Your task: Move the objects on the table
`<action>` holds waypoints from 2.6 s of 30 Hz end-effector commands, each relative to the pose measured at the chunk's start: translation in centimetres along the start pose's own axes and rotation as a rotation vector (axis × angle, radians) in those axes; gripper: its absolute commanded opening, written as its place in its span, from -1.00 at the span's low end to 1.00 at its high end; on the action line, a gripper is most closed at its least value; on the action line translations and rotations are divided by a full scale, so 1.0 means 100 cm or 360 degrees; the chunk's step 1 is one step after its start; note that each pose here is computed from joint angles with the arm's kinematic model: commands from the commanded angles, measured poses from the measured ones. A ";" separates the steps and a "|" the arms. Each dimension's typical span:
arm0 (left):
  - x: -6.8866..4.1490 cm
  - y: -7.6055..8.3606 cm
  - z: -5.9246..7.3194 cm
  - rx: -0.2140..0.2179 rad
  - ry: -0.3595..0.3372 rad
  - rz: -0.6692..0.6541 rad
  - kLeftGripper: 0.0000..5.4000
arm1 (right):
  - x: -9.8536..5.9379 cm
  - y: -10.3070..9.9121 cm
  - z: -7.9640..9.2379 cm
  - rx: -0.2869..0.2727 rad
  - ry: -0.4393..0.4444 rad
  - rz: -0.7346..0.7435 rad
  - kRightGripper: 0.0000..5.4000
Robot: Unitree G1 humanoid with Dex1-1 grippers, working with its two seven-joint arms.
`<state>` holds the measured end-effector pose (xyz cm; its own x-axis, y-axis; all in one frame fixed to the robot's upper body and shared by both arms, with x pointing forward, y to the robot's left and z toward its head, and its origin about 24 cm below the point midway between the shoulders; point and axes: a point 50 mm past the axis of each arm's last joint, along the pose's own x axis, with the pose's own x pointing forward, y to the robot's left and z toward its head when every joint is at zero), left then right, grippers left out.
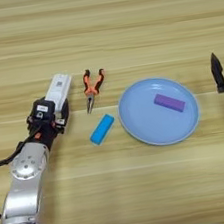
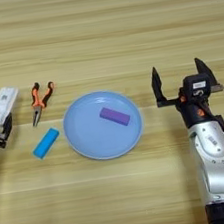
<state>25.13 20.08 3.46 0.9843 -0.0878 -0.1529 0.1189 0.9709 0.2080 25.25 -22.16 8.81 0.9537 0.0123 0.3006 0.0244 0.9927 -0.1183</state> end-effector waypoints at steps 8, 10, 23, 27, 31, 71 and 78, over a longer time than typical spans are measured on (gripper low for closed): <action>-0.014 -0.009 -0.012 -0.0070 0.0133 -0.0048 0.05 | 0.008 0.000 0.009 0.0027 -0.0071 0.0000 1.00; -0.015 -0.008 -0.013 -0.0069 0.0142 -0.0042 0.05 | 0.010 0.001 0.010 0.0028 -0.0082 0.0001 1.00; -0.027 -0.013 -0.022 -0.0109 0.0191 -0.0033 0.05 | 0.014 -0.001 0.015 0.0031 -0.0130 -0.0005 1.00; -0.027 -0.016 -0.023 -0.0118 0.0188 -0.0043 0.05 | 0.014 -0.001 0.014 0.0031 -0.0135 -0.0004 1.00; -0.028 -0.018 -0.023 -0.0124 0.0189 -0.0048 0.05 | 0.014 -0.002 0.014 0.0033 -0.0137 -0.0002 1.00; -0.020 -0.053 -0.005 0.0024 -0.0122 -0.0229 0.99 | 0.012 -0.006 0.015 0.0042 -0.0153 0.0051 1.00; -0.006 -0.059 0.010 0.0078 -0.0276 -0.0246 0.99 | 0.011 -0.005 0.014 0.0042 -0.0145 0.0108 1.00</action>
<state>23.38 14.67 2.97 0.9614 -0.2709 -0.0480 0.2747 0.9350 0.2242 25.86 -22.37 10.27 0.9268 0.0685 0.3691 -0.0321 0.9941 -0.1039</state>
